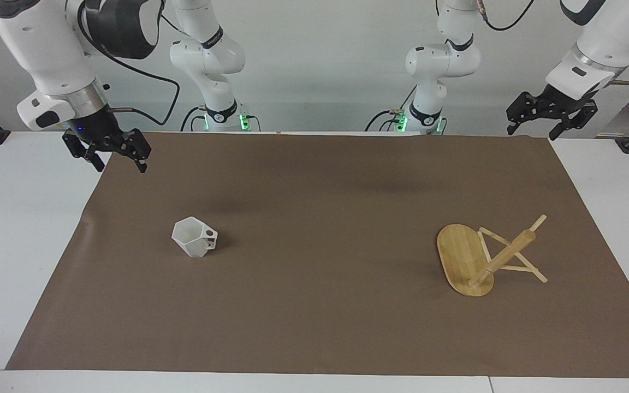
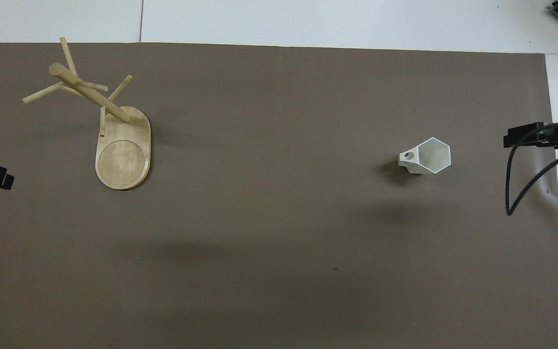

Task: Hang cup on rack
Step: 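Move the right gripper toward the white hexagonal mug, then close the right gripper on the white mug's rim, then lift the white mug with the right gripper toward the wooden rack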

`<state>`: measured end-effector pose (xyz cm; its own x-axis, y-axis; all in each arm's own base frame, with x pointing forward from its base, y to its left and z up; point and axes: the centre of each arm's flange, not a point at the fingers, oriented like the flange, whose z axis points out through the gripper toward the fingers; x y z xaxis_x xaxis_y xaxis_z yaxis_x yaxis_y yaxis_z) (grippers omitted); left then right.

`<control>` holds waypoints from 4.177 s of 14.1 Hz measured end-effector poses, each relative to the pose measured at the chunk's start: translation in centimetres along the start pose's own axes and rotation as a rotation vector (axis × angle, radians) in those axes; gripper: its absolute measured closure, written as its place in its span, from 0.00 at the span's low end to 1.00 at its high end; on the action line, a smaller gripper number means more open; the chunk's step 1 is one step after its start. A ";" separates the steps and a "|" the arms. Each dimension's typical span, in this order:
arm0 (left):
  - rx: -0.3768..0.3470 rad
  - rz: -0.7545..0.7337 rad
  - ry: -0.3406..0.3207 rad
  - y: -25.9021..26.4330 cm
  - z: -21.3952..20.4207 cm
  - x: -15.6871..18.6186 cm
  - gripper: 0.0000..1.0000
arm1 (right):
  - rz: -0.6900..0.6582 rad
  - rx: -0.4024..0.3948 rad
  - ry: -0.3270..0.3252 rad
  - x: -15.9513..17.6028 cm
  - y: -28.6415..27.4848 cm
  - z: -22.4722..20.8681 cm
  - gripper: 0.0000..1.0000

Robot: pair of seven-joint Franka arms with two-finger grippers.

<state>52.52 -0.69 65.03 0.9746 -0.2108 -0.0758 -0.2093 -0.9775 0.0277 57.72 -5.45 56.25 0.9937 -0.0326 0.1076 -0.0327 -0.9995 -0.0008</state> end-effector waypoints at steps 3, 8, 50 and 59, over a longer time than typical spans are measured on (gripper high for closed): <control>-0.001 0.003 -0.006 0.1 0.2 0.0 0.00 | -0.007 -0.001 0.014 0.0 -0.4 4.5 0.00; -0.001 0.003 -0.008 0.1 0.2 0.0 0.00 | -0.017 -0.001 -0.004 0.8 -1.0 12.8 0.00; -0.006 0.024 -0.062 2.5 0.3 -0.7 0.00 | -0.058 0.837 -0.020 -0.9 -26.8 -6.2 0.96; -0.024 0.185 0.054 2.1 -0.9 0.1 0.00 | 0.127 1.056 -0.206 -2.8 -36.6 -3.2 0.96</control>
<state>52.30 -2.76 66.00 0.9228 -0.3850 -0.0137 -0.3836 -0.9215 0.0601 55.77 31.19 59.13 0.9918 -0.0371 -0.1223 -0.1250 -0.4827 -0.8668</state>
